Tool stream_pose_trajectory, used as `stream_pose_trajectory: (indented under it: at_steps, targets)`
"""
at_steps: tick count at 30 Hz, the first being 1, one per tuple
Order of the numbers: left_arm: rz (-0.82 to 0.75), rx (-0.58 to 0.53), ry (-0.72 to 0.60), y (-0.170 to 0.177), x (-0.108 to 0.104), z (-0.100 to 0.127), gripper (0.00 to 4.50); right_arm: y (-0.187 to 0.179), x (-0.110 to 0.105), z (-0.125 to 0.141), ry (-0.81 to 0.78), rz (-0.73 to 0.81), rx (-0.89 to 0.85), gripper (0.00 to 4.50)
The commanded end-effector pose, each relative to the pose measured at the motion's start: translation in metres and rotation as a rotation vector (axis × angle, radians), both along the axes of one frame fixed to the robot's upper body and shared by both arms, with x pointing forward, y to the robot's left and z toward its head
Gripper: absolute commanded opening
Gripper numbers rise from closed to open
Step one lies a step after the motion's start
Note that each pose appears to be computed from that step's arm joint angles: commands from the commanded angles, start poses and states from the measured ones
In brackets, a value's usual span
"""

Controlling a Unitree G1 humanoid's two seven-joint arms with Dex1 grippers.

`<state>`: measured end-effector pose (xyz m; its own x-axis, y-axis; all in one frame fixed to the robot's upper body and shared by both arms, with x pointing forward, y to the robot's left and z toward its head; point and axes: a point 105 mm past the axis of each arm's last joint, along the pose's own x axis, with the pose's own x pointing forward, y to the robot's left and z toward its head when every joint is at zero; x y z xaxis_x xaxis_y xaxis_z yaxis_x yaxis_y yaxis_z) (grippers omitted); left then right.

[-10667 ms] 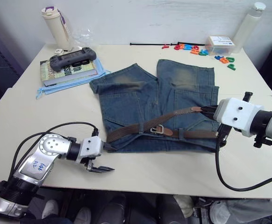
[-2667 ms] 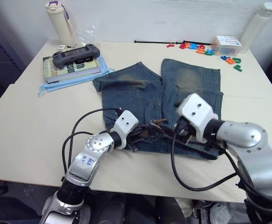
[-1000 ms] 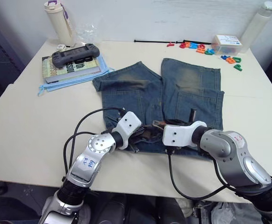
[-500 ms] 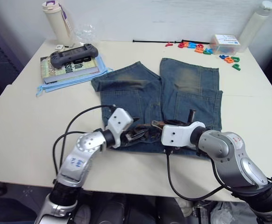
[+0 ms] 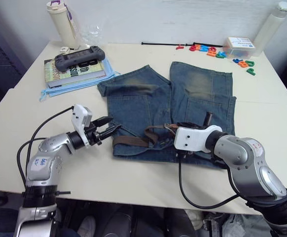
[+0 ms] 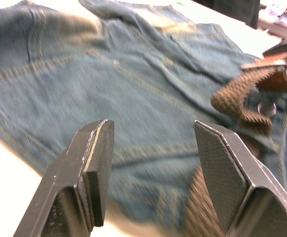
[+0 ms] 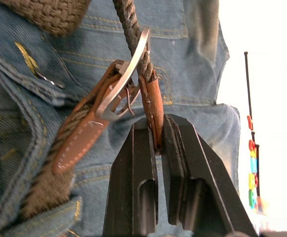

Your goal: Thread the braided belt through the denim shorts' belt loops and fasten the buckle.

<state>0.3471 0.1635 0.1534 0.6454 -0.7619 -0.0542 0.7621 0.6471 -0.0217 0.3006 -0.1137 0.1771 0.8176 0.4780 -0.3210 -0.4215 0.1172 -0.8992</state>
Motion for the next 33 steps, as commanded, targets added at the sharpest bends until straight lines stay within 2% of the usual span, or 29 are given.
stream_pose_trajectory:
  at_steps: [1, 7, 13, 17, 26, 33]
  targets:
    - [-0.072, 0.118, -0.031, -0.006, 0.008, -0.008, 2.88, 0.003, -0.004, 0.015, -0.054, 0.032, 0.013, 0.0]
    - [-0.136, 0.407, -0.04, -0.003, 0.023, -0.046, 2.88, 0.005, -0.007, 0.025, -0.088, 0.059, 0.025, 0.0]
    - [-0.184, 0.565, -0.038, 0.011, 0.028, -0.066, 2.88, -0.005, -0.01, 0.047, -0.147, 0.071, 0.022, 0.0]
    - [-0.223, 0.608, -0.057, 0.013, 0.027, -0.068, 2.88, -0.02, -0.01, 0.061, -0.182, 0.061, -0.001, 0.0]
    - [-0.248, 0.614, -0.069, 0.014, 0.024, -0.071, 2.88, -0.054, -0.011, 0.087, -0.228, 0.054, -0.089, 0.0]
    - [-0.262, 0.619, -0.073, 0.013, 0.02, -0.073, 2.88, -0.086, -0.003, 0.112, -0.286, -0.043, -0.1, 0.0]
